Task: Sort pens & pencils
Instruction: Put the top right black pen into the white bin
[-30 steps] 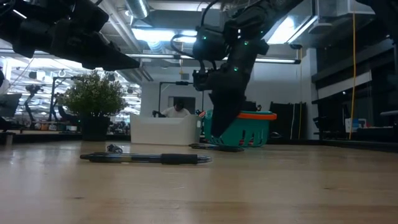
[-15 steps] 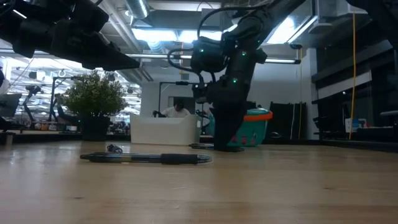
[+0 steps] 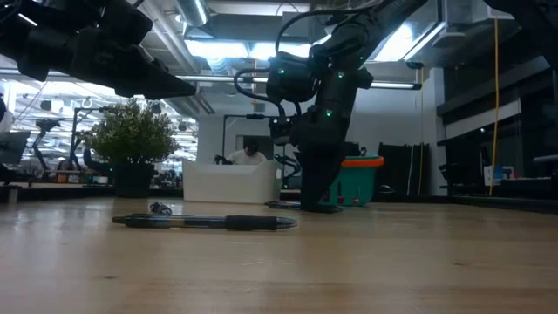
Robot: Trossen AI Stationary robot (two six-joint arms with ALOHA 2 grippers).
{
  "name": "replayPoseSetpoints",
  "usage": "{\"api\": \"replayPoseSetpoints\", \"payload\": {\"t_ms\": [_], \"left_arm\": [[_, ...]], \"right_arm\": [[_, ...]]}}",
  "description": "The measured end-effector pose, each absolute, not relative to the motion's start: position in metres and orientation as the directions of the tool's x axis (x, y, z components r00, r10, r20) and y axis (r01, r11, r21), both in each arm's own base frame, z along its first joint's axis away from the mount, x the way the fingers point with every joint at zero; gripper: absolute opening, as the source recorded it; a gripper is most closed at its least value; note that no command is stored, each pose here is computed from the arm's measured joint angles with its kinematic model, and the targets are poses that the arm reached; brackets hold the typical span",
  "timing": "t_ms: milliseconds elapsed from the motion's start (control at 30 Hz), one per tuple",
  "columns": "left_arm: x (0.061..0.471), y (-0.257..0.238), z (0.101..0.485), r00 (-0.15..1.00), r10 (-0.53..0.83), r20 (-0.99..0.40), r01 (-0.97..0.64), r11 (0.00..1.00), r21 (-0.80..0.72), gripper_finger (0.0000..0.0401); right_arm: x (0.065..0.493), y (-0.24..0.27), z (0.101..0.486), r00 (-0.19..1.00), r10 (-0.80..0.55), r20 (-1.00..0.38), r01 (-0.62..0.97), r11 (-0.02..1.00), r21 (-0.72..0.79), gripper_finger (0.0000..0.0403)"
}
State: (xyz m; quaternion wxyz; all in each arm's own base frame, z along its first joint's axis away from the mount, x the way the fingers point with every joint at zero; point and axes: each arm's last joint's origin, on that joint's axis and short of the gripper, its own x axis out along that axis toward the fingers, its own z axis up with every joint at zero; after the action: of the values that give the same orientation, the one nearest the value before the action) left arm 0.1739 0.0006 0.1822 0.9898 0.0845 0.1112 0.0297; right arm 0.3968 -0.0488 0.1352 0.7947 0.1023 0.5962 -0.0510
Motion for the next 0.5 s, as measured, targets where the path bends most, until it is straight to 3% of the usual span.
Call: {"api": "replayPoseSetpoints", "payload": {"t_ms": [133, 433, 500], "left_arm": [[0.1739, 0.0006, 0.1822, 0.974, 0.078, -0.215, -0.040, 0.984, 0.174, 0.0112], [0.1739, 0.0006, 0.1822, 0.973, 0.078, -0.215, -0.040, 0.984, 0.174, 0.0112], [0.1739, 0.0006, 0.1822, 0.974, 0.078, -0.215, -0.040, 0.984, 0.175, 0.0112]], "right_arm": [[0.3967, -0.0491, 0.1351, 0.282, 0.038, -0.959, 0.203, 0.974, 0.098, 0.0166], [0.3962, -0.0496, 0.1351, 0.275, 0.032, -0.961, 0.202, 0.975, 0.090, 0.0034], [0.3960, -0.0495, 0.1353, 0.272, 0.032, -0.962, 0.202, 0.975, 0.090, 0.0028]]}}
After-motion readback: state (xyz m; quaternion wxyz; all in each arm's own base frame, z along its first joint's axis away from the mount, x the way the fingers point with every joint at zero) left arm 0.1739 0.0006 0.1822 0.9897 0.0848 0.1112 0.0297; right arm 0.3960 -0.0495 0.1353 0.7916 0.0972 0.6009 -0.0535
